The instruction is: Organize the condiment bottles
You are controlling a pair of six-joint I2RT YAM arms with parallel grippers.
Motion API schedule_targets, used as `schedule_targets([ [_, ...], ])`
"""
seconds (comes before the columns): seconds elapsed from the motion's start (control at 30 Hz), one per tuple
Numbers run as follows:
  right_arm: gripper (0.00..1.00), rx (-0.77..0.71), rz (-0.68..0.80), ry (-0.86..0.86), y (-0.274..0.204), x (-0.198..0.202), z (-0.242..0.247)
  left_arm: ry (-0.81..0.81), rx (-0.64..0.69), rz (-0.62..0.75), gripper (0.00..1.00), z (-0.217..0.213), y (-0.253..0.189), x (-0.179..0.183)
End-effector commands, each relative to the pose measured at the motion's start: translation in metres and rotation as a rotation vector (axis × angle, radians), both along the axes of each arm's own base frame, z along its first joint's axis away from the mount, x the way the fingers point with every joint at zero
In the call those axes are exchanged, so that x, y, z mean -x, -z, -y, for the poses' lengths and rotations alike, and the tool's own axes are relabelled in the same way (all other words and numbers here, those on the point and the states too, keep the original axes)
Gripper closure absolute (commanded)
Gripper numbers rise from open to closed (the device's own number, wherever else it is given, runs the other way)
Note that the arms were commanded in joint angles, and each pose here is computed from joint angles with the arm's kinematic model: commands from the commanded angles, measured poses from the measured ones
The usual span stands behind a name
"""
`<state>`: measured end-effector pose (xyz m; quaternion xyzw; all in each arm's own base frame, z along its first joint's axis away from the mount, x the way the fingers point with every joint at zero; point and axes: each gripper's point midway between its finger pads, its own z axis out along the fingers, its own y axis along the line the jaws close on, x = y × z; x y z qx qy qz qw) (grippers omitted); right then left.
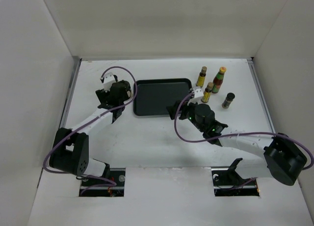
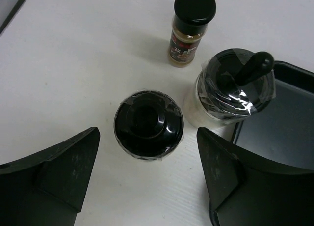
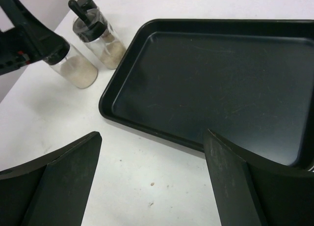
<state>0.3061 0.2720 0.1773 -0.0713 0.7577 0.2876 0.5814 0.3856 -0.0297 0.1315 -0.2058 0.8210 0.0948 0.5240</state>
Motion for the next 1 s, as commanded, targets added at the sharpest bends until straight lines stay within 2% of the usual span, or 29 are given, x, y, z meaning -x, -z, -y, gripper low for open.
schedule_targets([
  [0.0,0.09,-0.046,0.055,0.016,-0.028,-0.011,-0.003,-0.002,0.029,0.062,0.20,0.003,-0.011,-0.021],
  [0.13,0.09,-0.041,0.050,0.016,-0.025,-0.012,-0.003,-0.025,0.019,0.055,0.23,-0.002,-0.002,-0.025],
  [0.3,0.09,-0.037,0.043,0.010,-0.022,-0.012,-0.006,-0.073,-0.001,0.083,0.41,-0.011,-0.002,-0.021],
  [0.57,0.09,-0.031,0.042,0.007,-0.020,-0.013,-0.008,-0.110,-0.023,0.107,0.63,-0.021,-0.007,-0.006],
  [0.8,0.09,-0.036,0.049,0.005,-0.024,-0.011,-0.007,-0.109,-0.023,0.170,0.66,-0.019,-0.029,0.021],
  [0.97,0.09,-0.052,0.053,0.017,-0.027,-0.012,-0.001,0.016,0.020,0.226,0.67,0.014,-0.068,0.049],
])
